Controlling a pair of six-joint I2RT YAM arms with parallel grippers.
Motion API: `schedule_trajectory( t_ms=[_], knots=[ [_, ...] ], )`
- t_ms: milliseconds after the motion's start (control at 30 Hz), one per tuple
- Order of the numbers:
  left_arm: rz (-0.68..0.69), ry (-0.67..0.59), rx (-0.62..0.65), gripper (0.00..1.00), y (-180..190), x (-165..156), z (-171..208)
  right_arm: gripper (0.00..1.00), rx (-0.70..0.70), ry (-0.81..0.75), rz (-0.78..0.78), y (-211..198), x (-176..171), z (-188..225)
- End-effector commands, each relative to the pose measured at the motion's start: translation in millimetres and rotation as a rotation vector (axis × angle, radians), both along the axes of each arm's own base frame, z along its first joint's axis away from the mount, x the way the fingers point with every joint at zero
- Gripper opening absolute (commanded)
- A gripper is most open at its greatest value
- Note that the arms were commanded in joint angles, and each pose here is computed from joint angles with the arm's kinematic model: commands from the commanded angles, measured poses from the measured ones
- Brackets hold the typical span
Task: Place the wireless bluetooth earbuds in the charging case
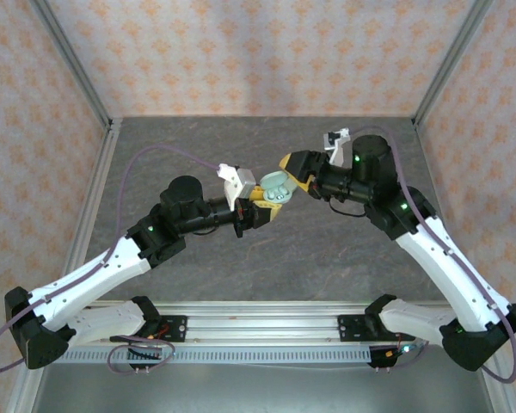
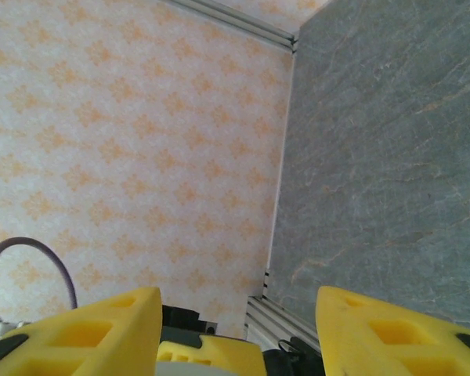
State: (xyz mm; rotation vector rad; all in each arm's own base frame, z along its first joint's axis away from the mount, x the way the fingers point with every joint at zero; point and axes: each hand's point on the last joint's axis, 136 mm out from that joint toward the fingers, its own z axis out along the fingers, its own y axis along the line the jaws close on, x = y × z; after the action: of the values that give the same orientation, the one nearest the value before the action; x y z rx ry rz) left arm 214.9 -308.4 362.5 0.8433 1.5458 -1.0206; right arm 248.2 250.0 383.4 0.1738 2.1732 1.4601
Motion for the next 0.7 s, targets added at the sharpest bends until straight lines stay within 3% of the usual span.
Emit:
schedule_trajectory(
  t_ms=[0,667],
  knots=[
    [-0.024,-0.041,-0.028,0.27,3,-10,16,0.55,0.011,-0.051,0.052,1,-9,16],
    [0.028,-0.051,-0.041,0.27,10,-6,19,0.55,0.008,-0.047,0.114,-8,-39,12]
  ],
)
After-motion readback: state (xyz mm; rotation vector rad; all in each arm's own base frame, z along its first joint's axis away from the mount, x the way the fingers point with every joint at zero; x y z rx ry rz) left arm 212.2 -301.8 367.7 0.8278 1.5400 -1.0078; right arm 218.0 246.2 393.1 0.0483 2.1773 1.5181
